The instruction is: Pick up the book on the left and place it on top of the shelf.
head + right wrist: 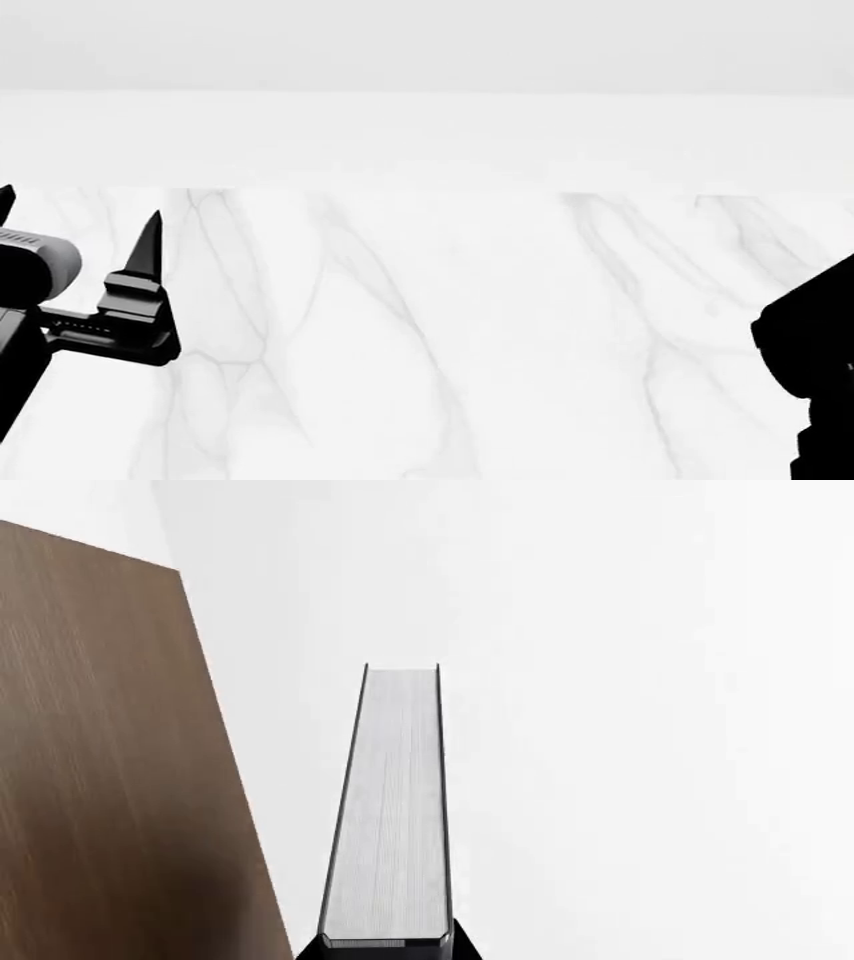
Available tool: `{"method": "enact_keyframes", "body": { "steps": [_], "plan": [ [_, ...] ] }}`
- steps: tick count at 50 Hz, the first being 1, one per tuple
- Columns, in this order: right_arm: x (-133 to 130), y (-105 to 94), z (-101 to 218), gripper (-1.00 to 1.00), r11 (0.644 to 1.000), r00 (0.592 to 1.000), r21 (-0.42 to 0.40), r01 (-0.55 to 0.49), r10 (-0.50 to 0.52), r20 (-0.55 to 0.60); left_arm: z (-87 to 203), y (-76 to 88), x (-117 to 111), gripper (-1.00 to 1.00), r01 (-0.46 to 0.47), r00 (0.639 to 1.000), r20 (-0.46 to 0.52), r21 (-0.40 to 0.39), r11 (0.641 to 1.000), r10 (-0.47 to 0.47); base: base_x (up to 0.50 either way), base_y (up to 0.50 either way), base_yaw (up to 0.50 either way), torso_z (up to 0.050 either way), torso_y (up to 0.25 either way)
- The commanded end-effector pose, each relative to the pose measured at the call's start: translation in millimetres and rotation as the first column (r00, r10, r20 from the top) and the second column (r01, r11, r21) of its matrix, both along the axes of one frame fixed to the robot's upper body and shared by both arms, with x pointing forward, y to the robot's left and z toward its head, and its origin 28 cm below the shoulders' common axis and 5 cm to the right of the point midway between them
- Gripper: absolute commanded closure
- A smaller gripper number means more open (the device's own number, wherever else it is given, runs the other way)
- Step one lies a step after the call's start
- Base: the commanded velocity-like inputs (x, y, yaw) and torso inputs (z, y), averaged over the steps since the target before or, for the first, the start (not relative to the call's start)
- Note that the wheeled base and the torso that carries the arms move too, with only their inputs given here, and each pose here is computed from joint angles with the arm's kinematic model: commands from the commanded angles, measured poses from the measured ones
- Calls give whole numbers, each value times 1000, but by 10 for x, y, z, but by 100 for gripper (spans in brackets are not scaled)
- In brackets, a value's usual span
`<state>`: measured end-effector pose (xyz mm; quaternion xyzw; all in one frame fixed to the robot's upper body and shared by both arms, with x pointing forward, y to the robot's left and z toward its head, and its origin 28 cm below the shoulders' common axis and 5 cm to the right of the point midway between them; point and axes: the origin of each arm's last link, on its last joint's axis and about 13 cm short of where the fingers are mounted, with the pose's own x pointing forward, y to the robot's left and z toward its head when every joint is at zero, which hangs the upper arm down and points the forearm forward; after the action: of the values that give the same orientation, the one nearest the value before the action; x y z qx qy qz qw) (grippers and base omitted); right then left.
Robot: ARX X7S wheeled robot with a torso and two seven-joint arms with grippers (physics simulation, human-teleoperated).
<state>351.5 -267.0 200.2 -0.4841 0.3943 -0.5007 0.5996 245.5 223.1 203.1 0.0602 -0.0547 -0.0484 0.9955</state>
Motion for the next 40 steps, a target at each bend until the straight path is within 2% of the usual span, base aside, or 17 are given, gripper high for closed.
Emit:
{"method": "enact_keyframes", "body": {
  "steps": [1,21,34,35,40],
  "plan": [
    [-62,-100,-44,100,994,997,-82,68,-66,28,-5,44,3,-100,-33,999,8,-17,999,34,0,0,0,0,0],
    [-65,-88,-185,100,997,997,-46,61,-59,50,-20,50,0,-100,-41,999,2,-11,999,41,0,0,0,0,1],
    [-47,-87,-197,100,998,997,-52,41,-38,67,-13,45,6,-100,-41,999,2,-9,999,41,0,0,-2,0,0],
    [-41,-86,-194,-100,998,997,-52,37,-33,71,-13,45,6,-100,-40,999,2,-9,999,40,0,0,-3,0,0],
    [-15,-69,-188,-100,997,997,-75,15,-8,82,-17,45,9,-100,-40,999,3,-11,999,40,0,0,0,0,0]
  ]
}}
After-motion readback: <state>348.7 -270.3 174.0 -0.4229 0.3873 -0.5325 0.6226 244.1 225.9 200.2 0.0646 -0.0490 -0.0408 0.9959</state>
